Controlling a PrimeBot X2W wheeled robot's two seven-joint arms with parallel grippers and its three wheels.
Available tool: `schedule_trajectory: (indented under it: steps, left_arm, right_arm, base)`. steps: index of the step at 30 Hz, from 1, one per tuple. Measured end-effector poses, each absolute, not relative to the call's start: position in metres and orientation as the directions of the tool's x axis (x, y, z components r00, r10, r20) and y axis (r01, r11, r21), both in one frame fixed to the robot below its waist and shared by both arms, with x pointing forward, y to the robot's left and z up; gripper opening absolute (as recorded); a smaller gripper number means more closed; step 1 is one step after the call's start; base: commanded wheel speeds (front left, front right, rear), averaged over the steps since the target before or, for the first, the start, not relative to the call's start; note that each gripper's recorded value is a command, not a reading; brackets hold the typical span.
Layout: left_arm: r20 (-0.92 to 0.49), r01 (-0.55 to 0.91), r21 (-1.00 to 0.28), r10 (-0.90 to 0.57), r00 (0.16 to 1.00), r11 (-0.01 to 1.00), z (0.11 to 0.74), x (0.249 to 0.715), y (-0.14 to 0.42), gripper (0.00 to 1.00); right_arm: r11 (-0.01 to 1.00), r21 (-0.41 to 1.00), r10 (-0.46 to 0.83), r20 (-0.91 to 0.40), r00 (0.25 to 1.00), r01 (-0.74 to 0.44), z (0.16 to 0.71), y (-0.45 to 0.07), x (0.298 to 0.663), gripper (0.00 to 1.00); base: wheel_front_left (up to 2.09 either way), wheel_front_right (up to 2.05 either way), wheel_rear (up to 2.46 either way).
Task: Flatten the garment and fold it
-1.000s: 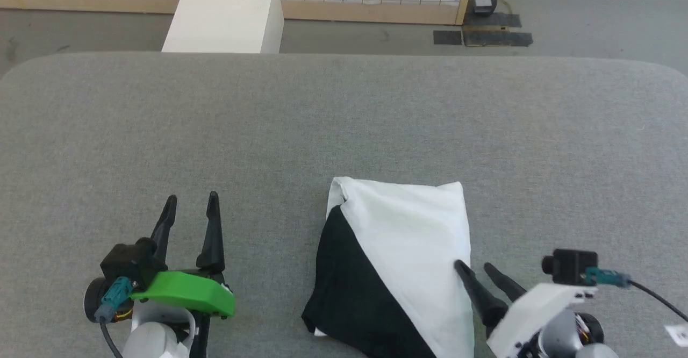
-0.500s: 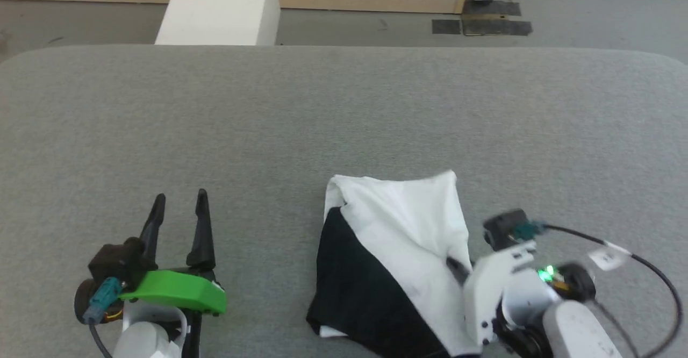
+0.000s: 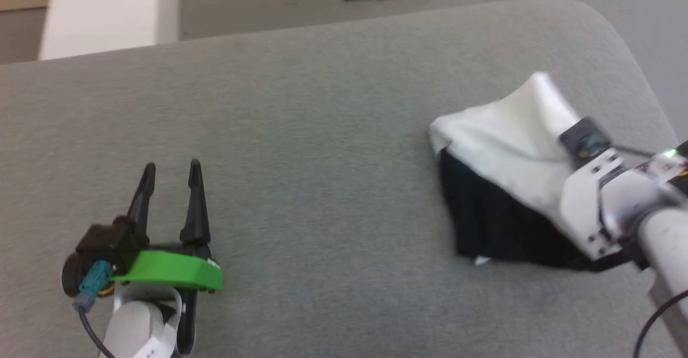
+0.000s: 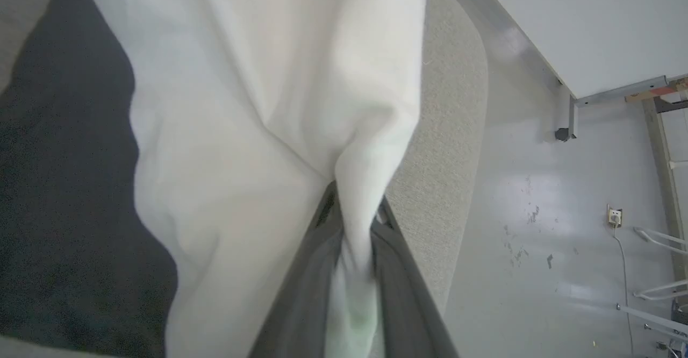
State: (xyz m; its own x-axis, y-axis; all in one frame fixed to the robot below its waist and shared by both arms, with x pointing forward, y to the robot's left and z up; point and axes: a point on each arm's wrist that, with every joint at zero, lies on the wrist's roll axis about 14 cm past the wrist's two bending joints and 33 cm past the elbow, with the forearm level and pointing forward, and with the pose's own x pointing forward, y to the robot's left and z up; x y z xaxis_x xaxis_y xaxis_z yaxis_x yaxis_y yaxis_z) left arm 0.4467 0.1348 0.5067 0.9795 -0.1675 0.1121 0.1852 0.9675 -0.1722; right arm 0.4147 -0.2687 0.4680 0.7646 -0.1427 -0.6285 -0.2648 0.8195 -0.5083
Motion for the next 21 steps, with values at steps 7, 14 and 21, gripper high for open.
schedule_trajectory:
  steps: [7, 14, 21]
  left_arm:
    - [0.092, 0.286, -0.132, -0.276, 0.957, 0.949, 0.484, 0.486, 0.103, 1.0]
    - [0.066, 0.336, -0.133, -0.33, 0.942, 0.932, 0.457, 0.512, 0.085, 1.0]
    - [0.005, 0.349, -0.15, -0.352, 0.936, 0.925, 0.425, 0.519, 0.08, 1.0]
  right_arm:
    - [0.811, -0.577, -0.334, -0.591, 0.734, -0.096, 0.464, -0.355, 0.425, 0.0]
    - [0.796, -0.605, -0.447, -0.554, 0.702, 0.028, 0.452, -0.406, 0.432, 0.0]
    - [0.793, -0.601, -0.499, -0.55, 0.67, 0.098, 0.429, -0.425, 0.441, 0.0]
  base:
    - [0.0, 0.0, 0.0]
    - [0.0, 0.0, 0.0]
    - [0.0, 0.0, 0.0]
